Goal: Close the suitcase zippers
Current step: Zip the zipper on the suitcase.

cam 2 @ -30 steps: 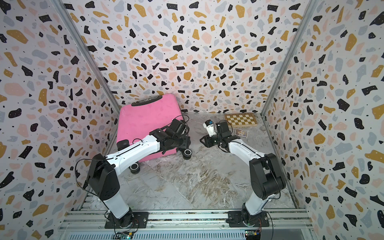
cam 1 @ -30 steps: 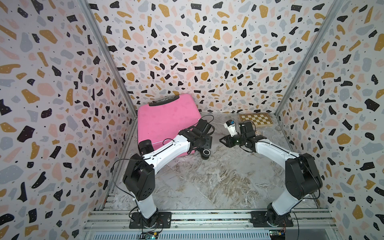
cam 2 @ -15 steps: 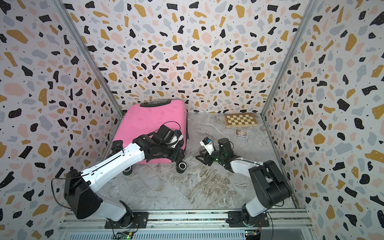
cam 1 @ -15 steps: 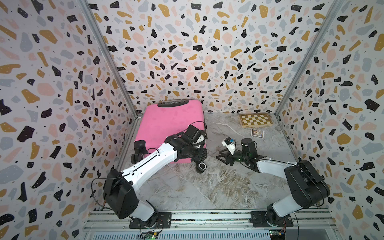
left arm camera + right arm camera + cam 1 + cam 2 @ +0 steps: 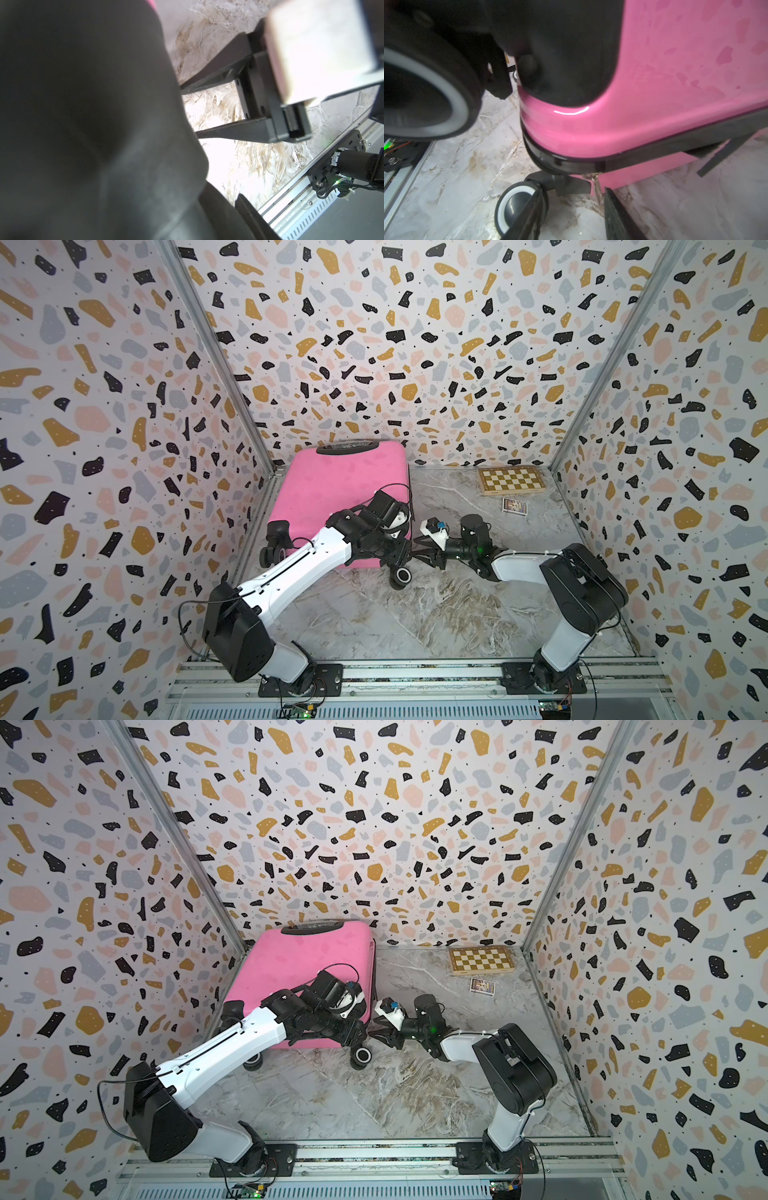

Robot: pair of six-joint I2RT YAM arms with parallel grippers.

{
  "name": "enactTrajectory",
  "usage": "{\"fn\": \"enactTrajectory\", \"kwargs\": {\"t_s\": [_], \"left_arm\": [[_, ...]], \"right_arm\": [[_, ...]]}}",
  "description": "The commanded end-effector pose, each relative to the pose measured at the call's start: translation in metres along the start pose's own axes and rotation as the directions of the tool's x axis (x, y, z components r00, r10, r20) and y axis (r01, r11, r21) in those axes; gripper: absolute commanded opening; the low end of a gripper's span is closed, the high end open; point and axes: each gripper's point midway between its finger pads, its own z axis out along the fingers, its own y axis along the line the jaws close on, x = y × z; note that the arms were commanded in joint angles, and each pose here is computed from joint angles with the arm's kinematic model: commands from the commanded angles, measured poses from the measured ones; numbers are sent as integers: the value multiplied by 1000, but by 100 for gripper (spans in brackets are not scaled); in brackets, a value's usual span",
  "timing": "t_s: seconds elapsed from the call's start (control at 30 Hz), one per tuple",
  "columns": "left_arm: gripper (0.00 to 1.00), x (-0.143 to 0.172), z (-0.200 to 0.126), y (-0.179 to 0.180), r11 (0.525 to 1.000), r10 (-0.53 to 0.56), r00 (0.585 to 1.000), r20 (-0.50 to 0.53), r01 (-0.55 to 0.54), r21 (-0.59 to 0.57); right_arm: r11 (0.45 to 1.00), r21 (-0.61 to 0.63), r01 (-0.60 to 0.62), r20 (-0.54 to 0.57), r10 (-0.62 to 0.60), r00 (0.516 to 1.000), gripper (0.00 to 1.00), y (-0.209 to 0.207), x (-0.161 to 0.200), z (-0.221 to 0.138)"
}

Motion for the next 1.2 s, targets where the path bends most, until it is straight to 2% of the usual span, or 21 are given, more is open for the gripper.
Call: {"fn": "enactTrajectory", "kwargs": {"t_s": [0.0,0.17,0.27,0.47,0.53,0.83,1.07,1.17], "left_arm": [[25,-32,-44,-41,983,73,980,183,-101,152],[25,-31,-44,-44,981,69,981,180,-99,168],[25,-31,-44,-44,980,65,981,184,-97,172],[25,-39,-38,-42,984,50,979,198,-83,160],[25,-46,-38,-41,986,43,976,215,-77,151],[25,-84,-26,-23,999,32,953,301,-42,28],[25,-107,-16,-18,999,37,945,325,-35,-12],[25,-115,-17,-8,997,33,939,342,-8,-76]], "right_arm": [[999,2,40,27,-40,999,48,-6,-14,6],[1000,3,26,24,-26,999,42,-12,-12,12],[1000,-8,17,28,-17,999,35,-12,-13,14],[1000,-14,12,36,-12,999,6,-5,-14,10],[1000,-16,12,35,-12,999,0,0,-14,7],[992,-53,-110,38,112,993,0,24,-18,-1],[982,-110,-154,27,158,987,0,48,-17,5],[981,-120,-149,33,154,987,0,55,-18,6]]}}
